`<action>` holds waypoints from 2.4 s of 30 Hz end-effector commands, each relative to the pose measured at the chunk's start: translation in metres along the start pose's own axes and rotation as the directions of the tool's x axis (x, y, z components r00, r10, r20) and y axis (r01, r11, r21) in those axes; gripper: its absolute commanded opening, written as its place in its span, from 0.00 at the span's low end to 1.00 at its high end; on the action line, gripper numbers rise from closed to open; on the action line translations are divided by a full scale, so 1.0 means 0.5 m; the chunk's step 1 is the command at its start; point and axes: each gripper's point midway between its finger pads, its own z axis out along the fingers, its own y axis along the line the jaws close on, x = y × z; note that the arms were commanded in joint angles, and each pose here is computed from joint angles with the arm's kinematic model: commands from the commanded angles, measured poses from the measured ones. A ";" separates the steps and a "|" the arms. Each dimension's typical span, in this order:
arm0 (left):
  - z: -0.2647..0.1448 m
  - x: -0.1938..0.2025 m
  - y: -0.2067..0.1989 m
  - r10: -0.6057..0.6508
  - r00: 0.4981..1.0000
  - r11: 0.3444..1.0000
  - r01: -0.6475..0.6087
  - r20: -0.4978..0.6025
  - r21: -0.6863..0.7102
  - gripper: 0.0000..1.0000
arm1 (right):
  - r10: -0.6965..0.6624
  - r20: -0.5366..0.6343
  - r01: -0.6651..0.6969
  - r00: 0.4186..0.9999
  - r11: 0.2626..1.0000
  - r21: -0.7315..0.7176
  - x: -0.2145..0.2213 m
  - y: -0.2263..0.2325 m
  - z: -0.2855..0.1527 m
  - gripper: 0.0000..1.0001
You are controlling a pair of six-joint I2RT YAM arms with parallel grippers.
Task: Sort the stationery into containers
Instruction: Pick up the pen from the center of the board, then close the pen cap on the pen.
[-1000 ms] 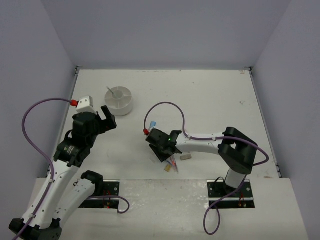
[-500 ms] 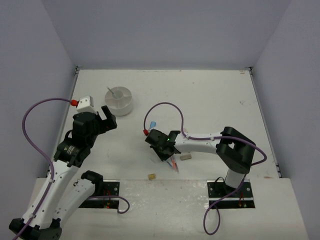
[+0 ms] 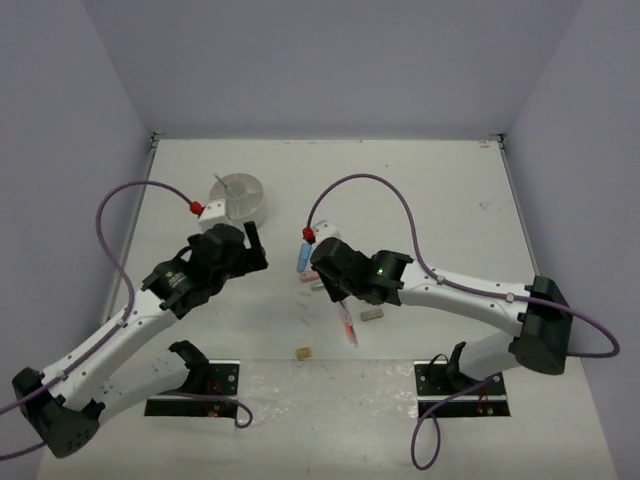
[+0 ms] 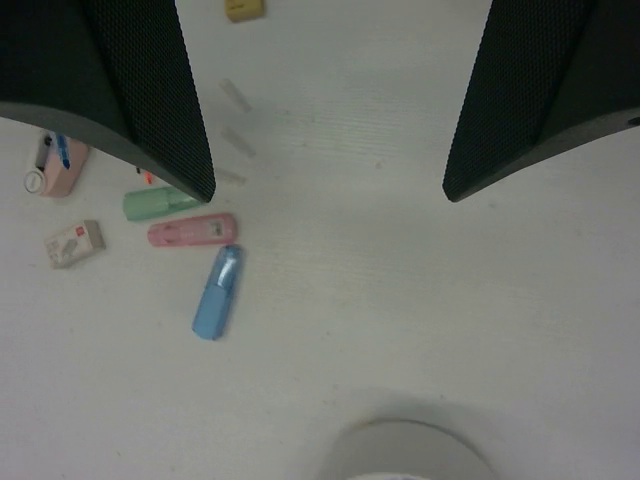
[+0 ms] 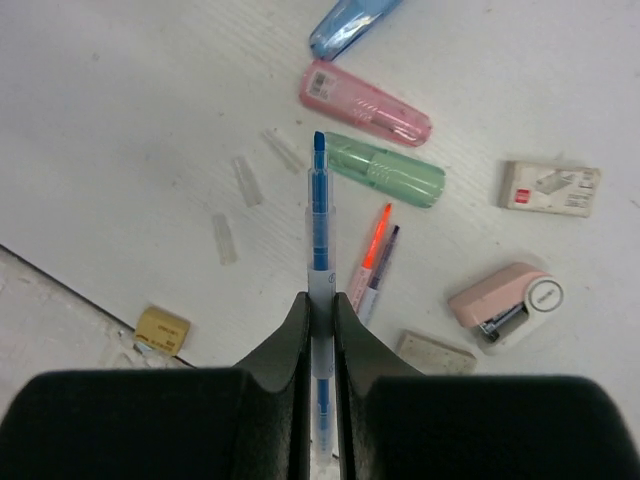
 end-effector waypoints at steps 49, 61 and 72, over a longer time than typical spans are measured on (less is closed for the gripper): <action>0.082 0.437 -0.169 -0.182 0.921 0.905 0.020 -0.345 -0.425 0.40 | 0.260 0.203 -0.297 0.944 0.938 0.181 0.096 -0.226 -0.179 0.00; 0.079 0.457 -0.139 -0.202 0.911 0.890 0.017 -0.360 -0.455 0.26 | 0.256 0.200 -0.292 0.946 0.940 0.177 0.095 -0.223 -0.178 0.00; 0.055 0.439 -0.113 -0.253 0.908 0.891 0.083 -0.335 -0.447 0.00 | 0.251 0.200 -0.285 0.947 0.944 0.165 0.095 -0.220 -0.179 0.00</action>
